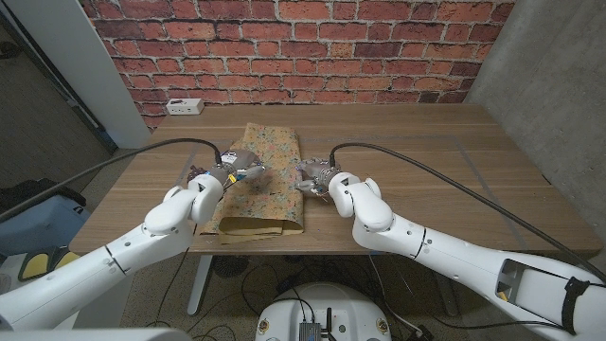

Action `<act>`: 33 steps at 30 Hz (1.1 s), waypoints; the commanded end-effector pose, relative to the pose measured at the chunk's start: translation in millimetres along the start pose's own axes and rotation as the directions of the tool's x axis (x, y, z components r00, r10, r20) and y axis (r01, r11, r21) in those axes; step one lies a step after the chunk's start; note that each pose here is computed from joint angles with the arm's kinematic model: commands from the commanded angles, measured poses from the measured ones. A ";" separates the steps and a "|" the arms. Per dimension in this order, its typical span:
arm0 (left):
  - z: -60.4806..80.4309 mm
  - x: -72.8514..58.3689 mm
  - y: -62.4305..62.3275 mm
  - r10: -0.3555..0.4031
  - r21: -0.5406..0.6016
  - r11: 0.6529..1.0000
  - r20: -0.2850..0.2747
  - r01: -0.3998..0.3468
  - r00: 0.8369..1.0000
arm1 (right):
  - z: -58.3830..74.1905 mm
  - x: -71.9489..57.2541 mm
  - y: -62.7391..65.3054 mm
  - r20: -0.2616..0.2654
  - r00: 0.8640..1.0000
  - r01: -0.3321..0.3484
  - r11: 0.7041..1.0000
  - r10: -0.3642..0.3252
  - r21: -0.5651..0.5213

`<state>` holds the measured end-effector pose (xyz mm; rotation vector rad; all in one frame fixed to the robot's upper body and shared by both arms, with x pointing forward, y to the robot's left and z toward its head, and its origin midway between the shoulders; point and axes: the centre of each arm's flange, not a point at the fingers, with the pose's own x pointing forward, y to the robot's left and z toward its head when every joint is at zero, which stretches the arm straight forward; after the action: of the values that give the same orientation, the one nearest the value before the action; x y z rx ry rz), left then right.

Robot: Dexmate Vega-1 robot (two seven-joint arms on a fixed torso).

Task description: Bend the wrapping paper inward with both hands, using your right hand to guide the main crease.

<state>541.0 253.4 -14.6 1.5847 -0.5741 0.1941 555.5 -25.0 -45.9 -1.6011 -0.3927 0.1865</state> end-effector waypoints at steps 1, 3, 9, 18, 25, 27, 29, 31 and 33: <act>-6.3 -12.9 14.8 0.227 -0.196 0.957 0.048 -0.214 0.973 | -24.2 -18.5 -21.8 0.040 0.979 0.185 0.952 -0.201 0.245; -7.0 -13.3 15.1 0.252 -0.233 0.944 0.055 -0.233 0.966 | -30.0 -20.9 -23.5 0.044 0.974 0.200 0.934 -0.223 0.297; -10.0 -15.3 15.4 0.326 -0.341 0.895 0.064 -0.286 0.943 | -48.8 -26.6 -27.9 0.041 0.956 0.242 0.856 -0.292 0.457; -18.4 -15.3 13.0 0.400 -0.506 0.802 0.061 -0.318 0.914 | -72.3 -31.2 -32.3 0.021 0.918 0.298 0.722 -0.396 0.625; -24.9 -11.2 9.4 0.417 -0.608 0.737 0.069 -0.293 0.906 | -87.0 -34.1 -34.1 -0.009 0.889 0.322 0.612 -0.457 0.722; -27.2 -9.5 8.0 0.419 -0.635 0.720 0.078 -0.279 0.905 | -90.3 -35.3 -34.2 -0.017 0.883 0.325 0.585 -0.469 0.743; -29.1 -8.5 5.9 0.424 -0.667 0.695 0.077 -0.269 0.903 | -93.8 -36.5 -33.7 -0.023 0.877 0.324 0.555 -0.480 0.766; -31.3 -7.6 2.9 0.427 -0.699 0.667 0.077 -0.257 0.901 | -98.6 -37.2 -32.7 -0.023 0.870 0.317 0.521 -0.493 0.792; -33.5 -7.2 0.2 0.430 -0.730 0.639 0.076 -0.243 0.900 | -103.5 -37.1 -31.6 -0.025 0.862 0.306 0.479 -0.507 0.823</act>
<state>534.3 277.1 -10.9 0.9435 -0.9689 0.1332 549.2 -104.0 -12.8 -0.7772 -0.6907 0.1466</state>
